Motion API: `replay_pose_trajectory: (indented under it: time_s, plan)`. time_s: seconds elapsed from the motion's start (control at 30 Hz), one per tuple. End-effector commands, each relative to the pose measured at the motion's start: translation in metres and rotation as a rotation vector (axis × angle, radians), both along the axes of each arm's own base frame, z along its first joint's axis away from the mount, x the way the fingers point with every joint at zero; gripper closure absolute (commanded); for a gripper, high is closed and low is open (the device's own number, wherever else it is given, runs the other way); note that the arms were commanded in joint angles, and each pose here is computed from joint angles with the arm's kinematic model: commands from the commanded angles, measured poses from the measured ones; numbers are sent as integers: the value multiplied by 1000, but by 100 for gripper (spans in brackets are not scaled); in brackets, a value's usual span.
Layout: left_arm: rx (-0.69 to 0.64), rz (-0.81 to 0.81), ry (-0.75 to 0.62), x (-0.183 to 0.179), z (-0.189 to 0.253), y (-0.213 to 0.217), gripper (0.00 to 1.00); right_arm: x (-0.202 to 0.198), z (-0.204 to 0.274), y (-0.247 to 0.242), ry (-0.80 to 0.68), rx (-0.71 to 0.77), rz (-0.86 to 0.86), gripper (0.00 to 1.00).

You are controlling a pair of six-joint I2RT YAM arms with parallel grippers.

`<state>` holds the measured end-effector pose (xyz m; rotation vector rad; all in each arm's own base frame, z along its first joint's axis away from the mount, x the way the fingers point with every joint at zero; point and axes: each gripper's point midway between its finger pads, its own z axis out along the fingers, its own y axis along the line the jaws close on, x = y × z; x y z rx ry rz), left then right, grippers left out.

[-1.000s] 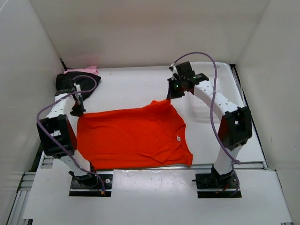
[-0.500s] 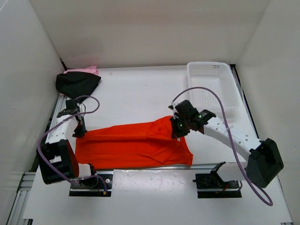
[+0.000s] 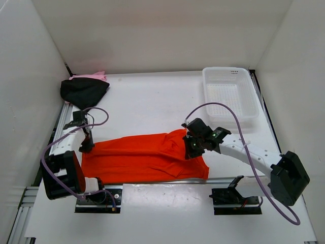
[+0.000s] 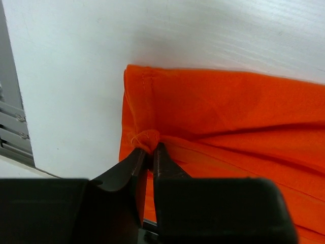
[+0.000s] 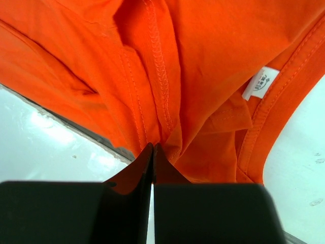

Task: Fold and stack the t-shirts
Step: Fold the other side of the tshirt into a rectangle

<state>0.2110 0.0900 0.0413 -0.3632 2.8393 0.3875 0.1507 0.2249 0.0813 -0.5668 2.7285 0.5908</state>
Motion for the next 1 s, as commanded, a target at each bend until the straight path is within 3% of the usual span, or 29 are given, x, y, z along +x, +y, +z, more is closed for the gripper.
replay_pose_trajectory:
  time_s: [0.0, 0.1, 0.13, 0.17, 0.27, 0.47, 0.6, 0.73, 0.9, 0.97]
  plan:
    - [33, -3, -22, -3, 3, 2, 78, 2, 0, 4, -12, 19, -15, 100]
    - [34, -3, -25, -8, 2, 1, 71, 3, 1, 5, -11, 18, -15, 100]
    - [34, -3, -30, -10, 2, 0, 55, 3, -2, 5, -4, 12, -15, 100]
    - [41, 0, -18, -13, 2, 1, 46, 3, -2, 5, -4, 12, -15, 100]
    - [87, 14, 18, -26, 5, 8, 39, 3, -2, 5, -8, 10, -7, 100]
    - [32, 36, -9, -40, 33, 1, 40, -1, -5, 2, 16, -5, -3, 100]
    - [-203, -41, -89, -20, 68, -40, 43, -5, -11, 0, 48, -32, 9, 100]
    - [-56, -24, -203, 26, 68, -9, 47, -6, -14, -1, 67, -52, 9, 100]
    - [34, -24, -21, 32, 10, 4, 62, -5, -13, -6, 64, -86, 18, 100]
    - [36, -34, 18, 27, -3, 1, 63, -3, -13, -6, 63, -98, 15, 100]
